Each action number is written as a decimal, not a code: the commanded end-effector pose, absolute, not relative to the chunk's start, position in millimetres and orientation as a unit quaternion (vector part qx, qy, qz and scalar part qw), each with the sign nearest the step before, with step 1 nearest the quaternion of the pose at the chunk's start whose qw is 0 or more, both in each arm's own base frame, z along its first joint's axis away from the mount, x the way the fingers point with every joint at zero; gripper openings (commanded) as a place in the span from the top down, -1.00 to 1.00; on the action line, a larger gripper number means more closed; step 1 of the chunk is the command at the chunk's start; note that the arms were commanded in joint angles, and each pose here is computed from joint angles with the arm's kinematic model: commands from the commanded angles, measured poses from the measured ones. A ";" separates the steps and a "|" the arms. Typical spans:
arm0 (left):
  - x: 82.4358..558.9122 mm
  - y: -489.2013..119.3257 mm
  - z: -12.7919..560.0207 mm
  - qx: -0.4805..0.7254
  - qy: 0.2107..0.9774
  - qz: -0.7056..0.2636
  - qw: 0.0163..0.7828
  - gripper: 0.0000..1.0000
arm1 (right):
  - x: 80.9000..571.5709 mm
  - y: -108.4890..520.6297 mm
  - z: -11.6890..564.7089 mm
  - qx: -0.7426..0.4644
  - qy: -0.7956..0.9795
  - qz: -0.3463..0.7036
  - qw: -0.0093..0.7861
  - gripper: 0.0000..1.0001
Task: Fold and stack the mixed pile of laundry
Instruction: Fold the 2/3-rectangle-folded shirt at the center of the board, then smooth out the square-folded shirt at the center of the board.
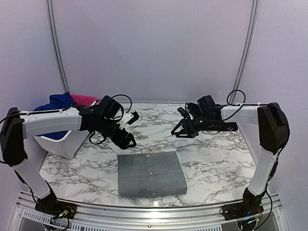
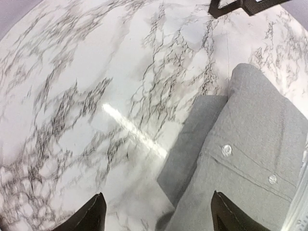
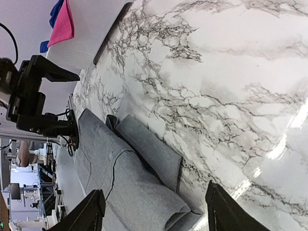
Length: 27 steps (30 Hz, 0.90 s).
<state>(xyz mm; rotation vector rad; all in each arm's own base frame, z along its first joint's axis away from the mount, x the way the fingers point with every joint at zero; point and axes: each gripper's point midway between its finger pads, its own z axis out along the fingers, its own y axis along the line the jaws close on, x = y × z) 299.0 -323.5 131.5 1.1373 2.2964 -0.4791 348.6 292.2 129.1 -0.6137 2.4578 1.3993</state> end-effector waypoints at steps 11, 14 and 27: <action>246.8 -294.2 100.2 0.161 0.901 -0.337 0.221 -0.73 | 309.4 304.8 79.6 -0.298 0.835 0.450 0.105 -0.39; 246.4 -306.3 91.3 0.165 0.893 -0.364 0.207 -0.69 | 302.9 310.0 78.0 -0.300 0.828 0.465 0.088 -0.36; 257.3 -303.0 87.1 0.174 0.899 -0.343 0.211 -0.34 | 283.6 314.0 70.6 -0.325 0.831 0.447 0.067 0.03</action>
